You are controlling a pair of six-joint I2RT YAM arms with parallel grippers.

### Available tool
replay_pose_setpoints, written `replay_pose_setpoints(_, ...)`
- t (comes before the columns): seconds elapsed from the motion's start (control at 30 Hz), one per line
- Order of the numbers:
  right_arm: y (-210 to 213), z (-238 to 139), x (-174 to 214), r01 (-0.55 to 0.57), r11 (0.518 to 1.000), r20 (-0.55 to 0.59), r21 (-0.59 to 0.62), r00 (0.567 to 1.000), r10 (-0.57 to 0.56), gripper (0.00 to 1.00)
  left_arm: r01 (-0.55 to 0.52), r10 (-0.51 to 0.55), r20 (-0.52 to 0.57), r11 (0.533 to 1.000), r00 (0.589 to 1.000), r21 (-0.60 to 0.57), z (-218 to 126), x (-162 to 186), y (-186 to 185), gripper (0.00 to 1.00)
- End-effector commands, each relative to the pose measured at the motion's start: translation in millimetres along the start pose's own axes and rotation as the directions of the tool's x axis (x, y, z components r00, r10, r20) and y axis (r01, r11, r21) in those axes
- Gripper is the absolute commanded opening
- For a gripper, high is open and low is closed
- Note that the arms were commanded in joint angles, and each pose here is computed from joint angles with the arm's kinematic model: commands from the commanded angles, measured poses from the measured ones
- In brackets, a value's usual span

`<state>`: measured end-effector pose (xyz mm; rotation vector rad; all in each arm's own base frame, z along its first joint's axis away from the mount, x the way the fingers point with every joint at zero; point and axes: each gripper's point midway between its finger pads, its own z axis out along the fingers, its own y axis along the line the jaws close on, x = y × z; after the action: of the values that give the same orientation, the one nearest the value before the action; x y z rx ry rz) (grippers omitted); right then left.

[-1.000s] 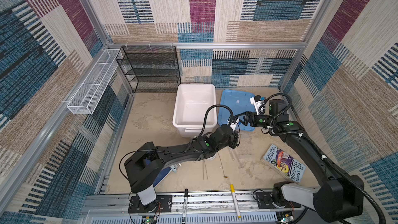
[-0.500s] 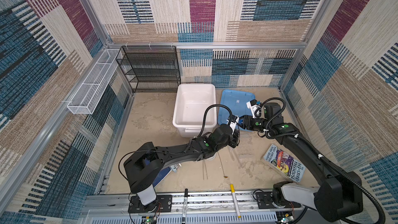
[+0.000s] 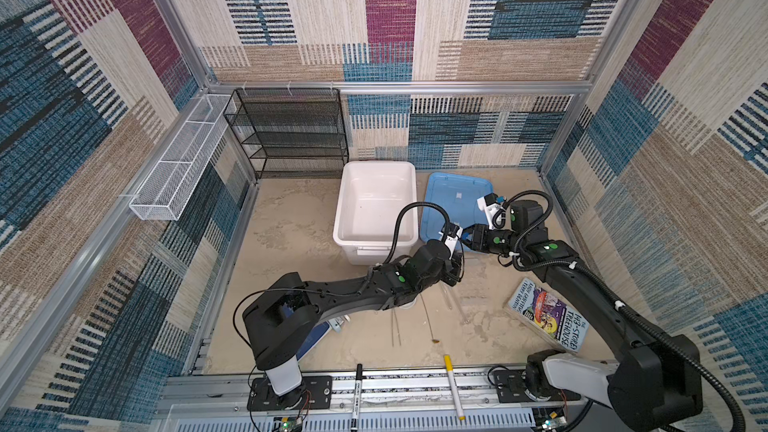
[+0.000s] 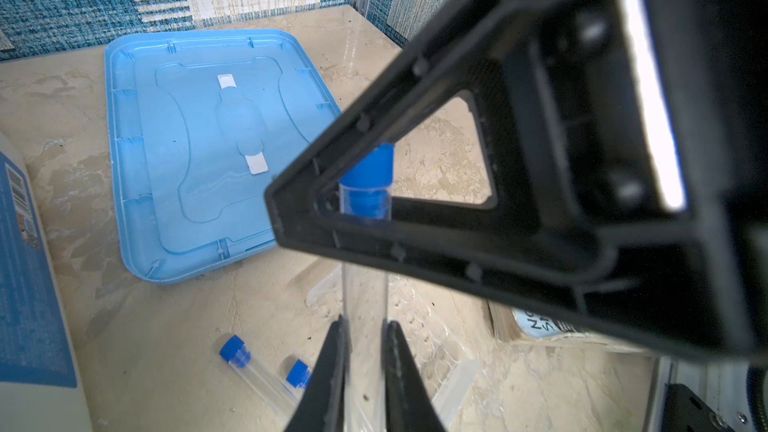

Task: Organize the chemistry lab equipment
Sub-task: 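Grasp the tube's blue cap with the right gripper while the left gripper holds it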

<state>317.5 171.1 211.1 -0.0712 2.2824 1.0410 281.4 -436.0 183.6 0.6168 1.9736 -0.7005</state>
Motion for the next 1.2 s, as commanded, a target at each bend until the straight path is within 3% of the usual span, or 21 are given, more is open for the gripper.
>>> replay_pose_setpoints(0.0,3.0,-0.4,-5.9,0.004,1.0,0.019,-0.001,1.0,-0.004,0.29,0.0,0.0,0.016,1.0,1.0,-0.006,0.7,-5.1,0.0,0.07)
replay_pose_setpoints(0.13,1.4,-0.1,-3.6,0.0,1.0,0.015,0.007,1.0,-0.001,0.27,0.008,-0.008,0.017,1.0,1.0,-0.005,0.9,-4.8,0.1,0.06)
replay_pose_setpoints(0.33,1.2,-0.8,-4.4,0.01,1.0,0.026,0.013,1.0,-0.011,0.18,0.0,0.0,0.016,1.0,1.0,-0.01,0.3,-3.8,1.2,0.07)
replay_pose_setpoints(0.5,-3.0,0.3,-4.1,0.007,1.0,0.033,0.027,0.999,-0.008,0.17,0.005,-0.005,0.016,1.0,1.0,-0.014,0.6,-4.1,2.2,0.07)
replay_pose_setpoints(0.57,-4.2,0.9,-4.2,0.012,0.999,0.038,0.032,0.999,-0.014,0.18,0.003,-0.002,0.016,1.0,1.0,-0.003,0.7,-4.7,0.4,0.19)
replay_pose_setpoints(0.77,-9.3,-10.6,-17.2,0.093,0.989,0.114,0.115,0.988,-0.106,0.18,0.079,-0.079,0.009,0.994,0.997,0.076,-10.3,-16.4,-9.5,0.86)
replay_pose_setpoints(0.93,-11.1,-35.6,-34.7,0.188,0.954,0.227,0.232,0.943,-0.241,0.18,0.141,-0.135,-0.046,0.971,0.99,0.195,-32.0,-47.6,-26.2,0.99)
replay_pose_setpoints(1.07,-18.6,-54.2,-45.1,0.223,0.914,0.297,0.339,0.896,-0.329,0.18,0.228,-0.212,-0.084,0.92,0.974,0.32,-41.4,-62.3,-41.0,1.0)
replay_pose_setpoints(1.17,-18.9,-69.7,-51.9,0.233,0.89,0.355,0.392,0.854,-0.38,0.18,0.23,-0.21,-0.093,0.875,0.973,0.425,-47.3,-68.8,-58.0,1.0)
